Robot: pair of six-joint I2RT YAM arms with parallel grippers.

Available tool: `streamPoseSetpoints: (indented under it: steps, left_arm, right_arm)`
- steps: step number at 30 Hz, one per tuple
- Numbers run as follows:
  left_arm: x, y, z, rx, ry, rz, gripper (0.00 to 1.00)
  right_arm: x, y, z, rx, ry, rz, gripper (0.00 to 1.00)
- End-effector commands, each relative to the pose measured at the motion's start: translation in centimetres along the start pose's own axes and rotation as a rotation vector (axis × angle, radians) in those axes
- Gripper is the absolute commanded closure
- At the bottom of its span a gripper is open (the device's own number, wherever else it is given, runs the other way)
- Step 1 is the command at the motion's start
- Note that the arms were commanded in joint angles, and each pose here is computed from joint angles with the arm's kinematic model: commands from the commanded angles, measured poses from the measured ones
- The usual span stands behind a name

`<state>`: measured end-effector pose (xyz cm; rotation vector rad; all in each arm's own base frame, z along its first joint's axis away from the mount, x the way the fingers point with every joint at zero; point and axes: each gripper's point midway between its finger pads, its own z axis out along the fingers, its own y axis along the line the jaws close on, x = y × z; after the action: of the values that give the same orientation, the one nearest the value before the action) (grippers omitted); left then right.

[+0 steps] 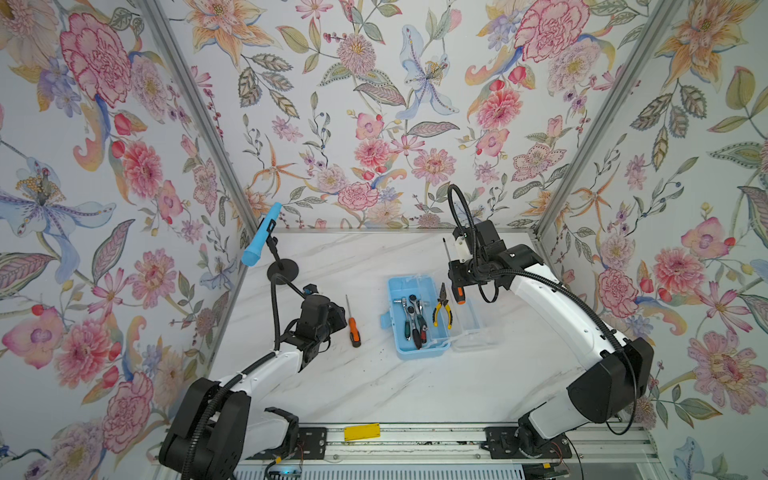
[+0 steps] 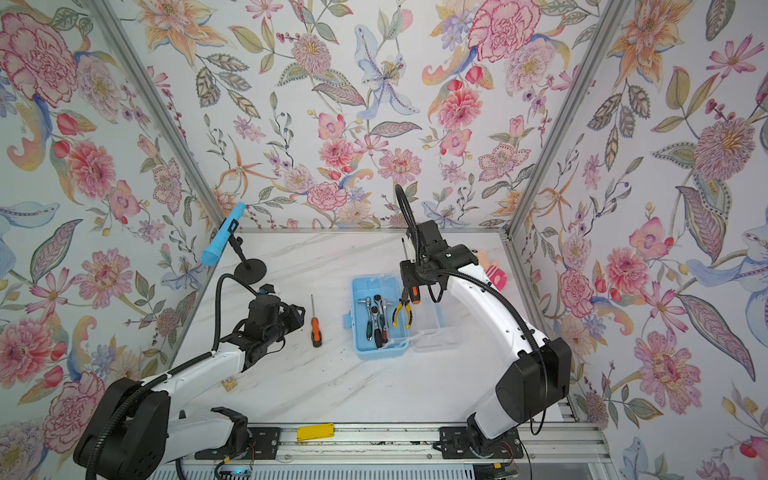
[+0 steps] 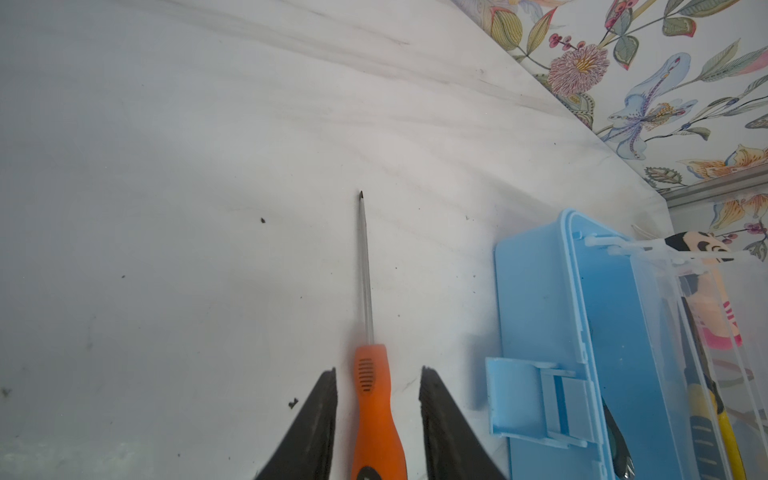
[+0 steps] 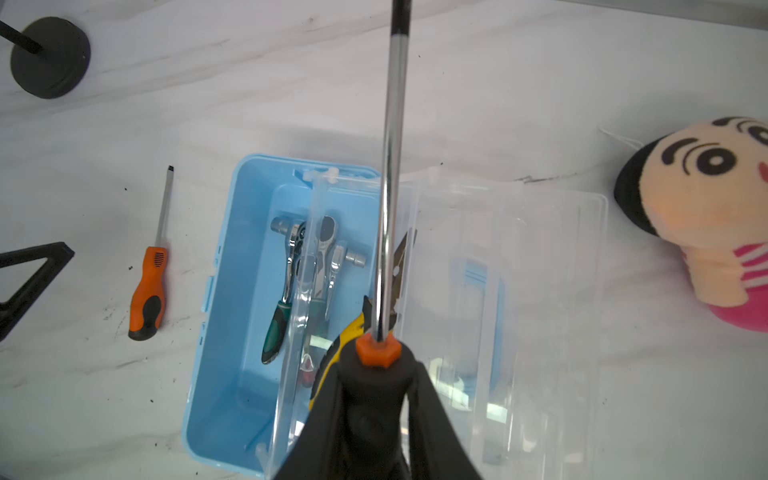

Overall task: Pack the tool kit
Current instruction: 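Close the right gripper on the black-handled screwdriver's handle, then lower the black-handled screwdriver into the clear compartment and open the right gripper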

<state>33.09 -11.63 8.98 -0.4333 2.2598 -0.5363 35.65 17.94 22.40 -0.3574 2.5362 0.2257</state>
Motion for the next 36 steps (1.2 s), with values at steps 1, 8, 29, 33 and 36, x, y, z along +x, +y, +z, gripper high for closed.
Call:
streamPoseSetpoints:
  steps: [1,8,29,33,36]
  left_arm:
    - [-1.1,-0.8,0.4,0.023,-0.013,0.018,0.63]
    - [-1.0,-0.9,0.7,0.024,-0.005,0.024,0.63]
    - [-0.3,0.0,0.4,0.002,0.001,0.021,0.61]
    - [-0.7,-0.3,0.1,0.005,-0.006,0.024,0.60]
    - [-1.1,-0.4,-0.4,0.007,-0.023,0.022,0.60]
  right_arm:
    - [2.5,-0.9,0.1,0.028,0.065,-0.040,1.00]
    - [5.5,-2.8,2.0,0.116,0.157,-0.055,1.00]
    - [7.5,-4.2,5.1,0.171,0.217,-0.005,0.76]
    - [6.1,-3.7,3.4,0.165,0.172,0.000,0.52]
    - [3.0,-2.1,0.2,0.163,0.072,-0.024,0.50]
